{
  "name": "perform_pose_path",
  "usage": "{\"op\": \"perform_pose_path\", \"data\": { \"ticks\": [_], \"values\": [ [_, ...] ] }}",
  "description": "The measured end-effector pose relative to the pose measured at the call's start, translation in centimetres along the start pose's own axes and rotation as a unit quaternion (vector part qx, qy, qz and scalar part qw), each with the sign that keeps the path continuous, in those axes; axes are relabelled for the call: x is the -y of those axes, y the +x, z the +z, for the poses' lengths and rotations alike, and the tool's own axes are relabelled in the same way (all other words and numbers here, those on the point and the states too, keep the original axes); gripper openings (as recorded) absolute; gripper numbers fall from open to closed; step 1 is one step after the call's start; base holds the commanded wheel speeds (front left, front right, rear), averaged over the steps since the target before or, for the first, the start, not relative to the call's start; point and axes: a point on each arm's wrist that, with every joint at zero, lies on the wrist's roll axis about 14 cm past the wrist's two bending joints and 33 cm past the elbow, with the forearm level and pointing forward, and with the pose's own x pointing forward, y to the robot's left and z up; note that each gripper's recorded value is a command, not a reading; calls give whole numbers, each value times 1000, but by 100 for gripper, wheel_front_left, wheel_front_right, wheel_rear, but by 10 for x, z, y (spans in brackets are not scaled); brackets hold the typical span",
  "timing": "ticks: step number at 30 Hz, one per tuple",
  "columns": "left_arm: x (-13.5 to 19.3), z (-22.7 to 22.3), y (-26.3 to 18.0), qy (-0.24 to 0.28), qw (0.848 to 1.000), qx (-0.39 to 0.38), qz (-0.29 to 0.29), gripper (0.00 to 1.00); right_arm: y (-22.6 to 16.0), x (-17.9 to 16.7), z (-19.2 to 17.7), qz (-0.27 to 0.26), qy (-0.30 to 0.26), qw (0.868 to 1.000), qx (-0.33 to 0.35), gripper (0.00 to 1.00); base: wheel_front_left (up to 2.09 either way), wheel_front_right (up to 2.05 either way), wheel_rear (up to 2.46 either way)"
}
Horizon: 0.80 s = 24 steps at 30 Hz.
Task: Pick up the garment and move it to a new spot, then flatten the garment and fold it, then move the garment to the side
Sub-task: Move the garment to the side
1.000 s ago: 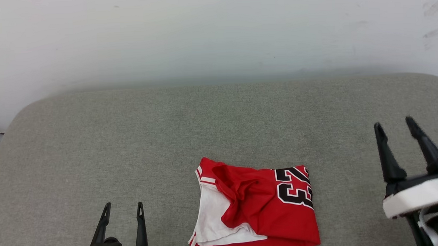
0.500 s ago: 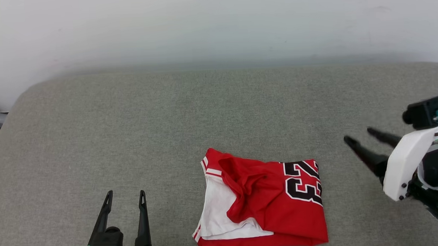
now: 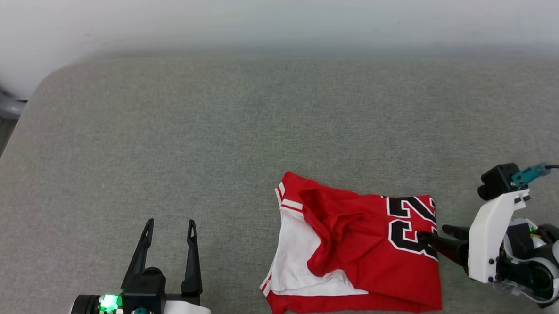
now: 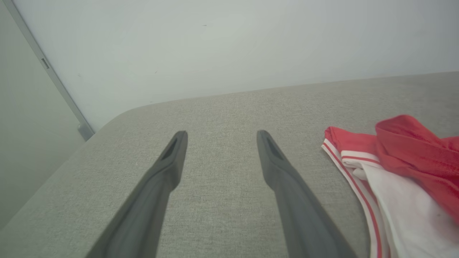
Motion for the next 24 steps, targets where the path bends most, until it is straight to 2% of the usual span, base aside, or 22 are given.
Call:
{"op": "perform_pose_path", "data": {
  "ticks": [8,15,16,17,19,24],
  "values": [
    [-5,-10,5,2,1000,-15,10,100,34,-2,-38,12,29,998,-63,100,0,0,0],
    [-5,-13,8,2,1000,-20,11,100,50,-12,-54,26,18,996,-83,100,0,0,0],
    [-5,-13,8,2,1000,-20,11,100,51,-12,-53,26,16,997,-77,74,0,0,0],
    [-5,-13,9,2,1000,-19,12,100,52,-12,-49,25,8,998,-64,0,0,0,0],
    [-5,-12,9,2,1000,-18,12,100,51,-12,-43,25,5,999,-47,0,0,0,0],
    [0,-8,10,-3,1000,-12,6,100,35,-17,-10,25,-63,998,20,0,0,0,0]
  ]
}}
